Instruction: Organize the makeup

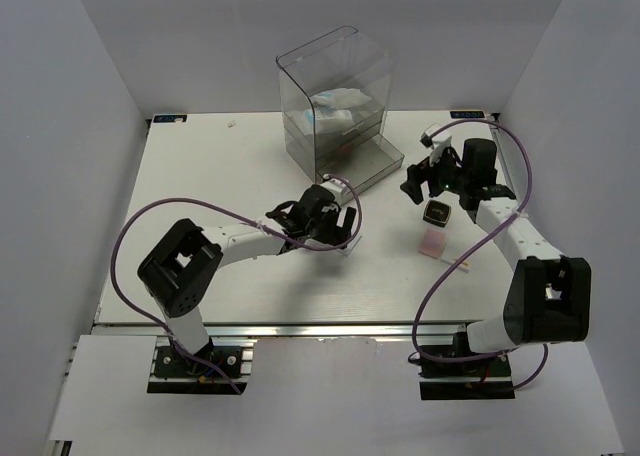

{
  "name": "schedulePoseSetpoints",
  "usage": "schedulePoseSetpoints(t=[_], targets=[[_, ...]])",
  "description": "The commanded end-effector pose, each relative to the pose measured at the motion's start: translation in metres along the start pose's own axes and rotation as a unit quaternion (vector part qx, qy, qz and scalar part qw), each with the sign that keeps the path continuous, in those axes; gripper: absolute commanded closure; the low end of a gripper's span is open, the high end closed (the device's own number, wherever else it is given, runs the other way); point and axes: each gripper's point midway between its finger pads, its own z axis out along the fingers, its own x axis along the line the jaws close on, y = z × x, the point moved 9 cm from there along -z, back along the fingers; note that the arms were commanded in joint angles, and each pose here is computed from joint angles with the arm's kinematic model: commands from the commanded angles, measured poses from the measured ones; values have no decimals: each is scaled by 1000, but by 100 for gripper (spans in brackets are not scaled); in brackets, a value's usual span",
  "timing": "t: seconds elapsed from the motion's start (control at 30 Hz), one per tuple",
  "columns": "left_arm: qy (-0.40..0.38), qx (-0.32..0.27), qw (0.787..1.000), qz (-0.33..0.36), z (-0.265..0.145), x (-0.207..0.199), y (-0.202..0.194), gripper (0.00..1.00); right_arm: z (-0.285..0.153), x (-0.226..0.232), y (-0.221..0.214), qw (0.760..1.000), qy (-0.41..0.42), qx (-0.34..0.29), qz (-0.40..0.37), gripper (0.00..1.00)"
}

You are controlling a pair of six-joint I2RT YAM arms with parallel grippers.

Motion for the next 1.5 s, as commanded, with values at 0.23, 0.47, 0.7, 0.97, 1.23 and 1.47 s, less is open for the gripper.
schedulePoseSetpoints(t=[0.23,0.47,0.7,0.97,1.23,1.47], targets=[[19,-2,1000,25,21,-5,16,2,-15,1,3,1000,10,23,9,14],[28,31,998,39,41,-9,11,2,-26,8,-10,999,-1,33,29,15],[15,41,998,55,50,-18,10,2,-26,2,-12,999,-11,39,36,14],[-26,63,995,67,45,-30,-4,2,-20,-6,-13,998,-14,43,51,14],[61,109,986,111,53,-23,-32,3,-20,-7,-15,997,-16,45,56,14],[151,87,977,124,55,-14,-29,39,-23,-12,-13,997,-25,42,55,14]])
